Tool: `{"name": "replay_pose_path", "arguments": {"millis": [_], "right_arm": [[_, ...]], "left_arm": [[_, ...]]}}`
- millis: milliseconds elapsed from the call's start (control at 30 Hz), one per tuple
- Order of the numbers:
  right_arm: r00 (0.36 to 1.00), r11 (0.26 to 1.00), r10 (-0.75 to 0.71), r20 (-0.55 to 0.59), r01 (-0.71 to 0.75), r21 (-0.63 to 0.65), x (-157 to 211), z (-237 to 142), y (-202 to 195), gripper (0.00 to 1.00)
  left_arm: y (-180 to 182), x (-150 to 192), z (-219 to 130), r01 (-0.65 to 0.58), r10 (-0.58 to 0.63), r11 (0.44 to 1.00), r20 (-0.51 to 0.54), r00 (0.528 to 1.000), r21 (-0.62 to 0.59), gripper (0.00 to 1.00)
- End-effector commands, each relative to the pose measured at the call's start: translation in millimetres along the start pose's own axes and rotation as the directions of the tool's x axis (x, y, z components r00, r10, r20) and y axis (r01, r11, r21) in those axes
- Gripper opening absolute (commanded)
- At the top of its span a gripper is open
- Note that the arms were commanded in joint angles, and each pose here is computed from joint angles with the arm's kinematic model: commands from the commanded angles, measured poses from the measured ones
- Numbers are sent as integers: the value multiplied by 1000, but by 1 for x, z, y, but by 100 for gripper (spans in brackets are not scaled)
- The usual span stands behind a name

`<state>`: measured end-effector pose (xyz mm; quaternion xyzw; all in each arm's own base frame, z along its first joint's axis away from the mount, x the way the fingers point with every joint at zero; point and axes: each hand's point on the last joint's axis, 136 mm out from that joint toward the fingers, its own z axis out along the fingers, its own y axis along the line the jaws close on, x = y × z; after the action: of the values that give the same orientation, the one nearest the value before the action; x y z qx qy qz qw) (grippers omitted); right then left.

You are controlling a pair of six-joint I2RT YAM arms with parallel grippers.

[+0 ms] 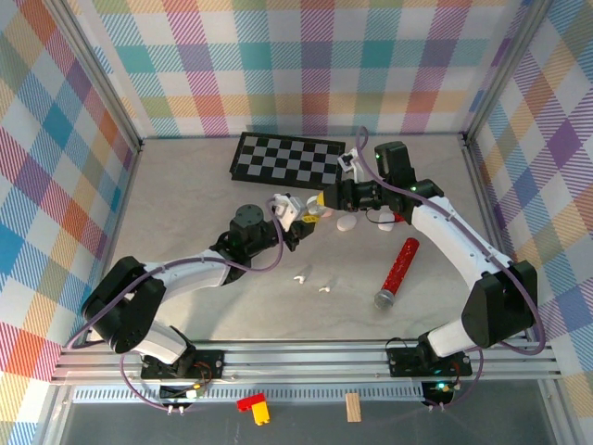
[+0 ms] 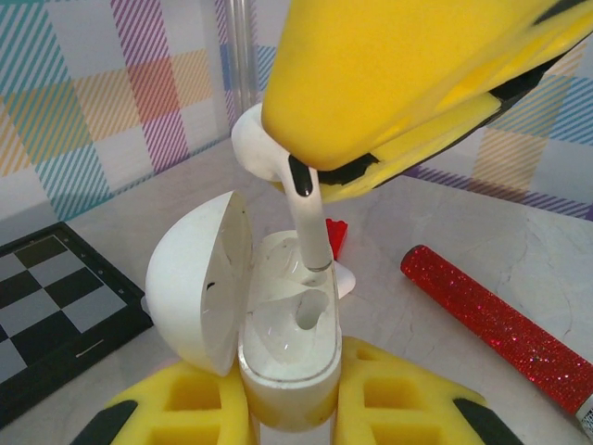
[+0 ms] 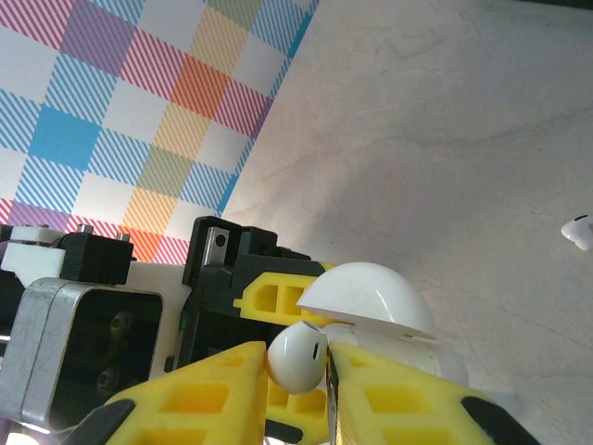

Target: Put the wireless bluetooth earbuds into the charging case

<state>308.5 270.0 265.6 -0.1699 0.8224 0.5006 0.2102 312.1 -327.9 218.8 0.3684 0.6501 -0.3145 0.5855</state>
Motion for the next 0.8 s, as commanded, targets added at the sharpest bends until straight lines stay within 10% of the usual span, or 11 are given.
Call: {"name": "replay_pose_path", "arguments": {"millis": [0,767], "right_arm": [[999,999,-34,6,34,-11,2,-5,6,23],[1000,998,-27,3,27,48,2,2,-13,23]], "left_arm": [[-3,-15,6,-27,27,1000,33,999,1,0],[-7,-24,7,-15,14,1000,36,999,18,0]]}}
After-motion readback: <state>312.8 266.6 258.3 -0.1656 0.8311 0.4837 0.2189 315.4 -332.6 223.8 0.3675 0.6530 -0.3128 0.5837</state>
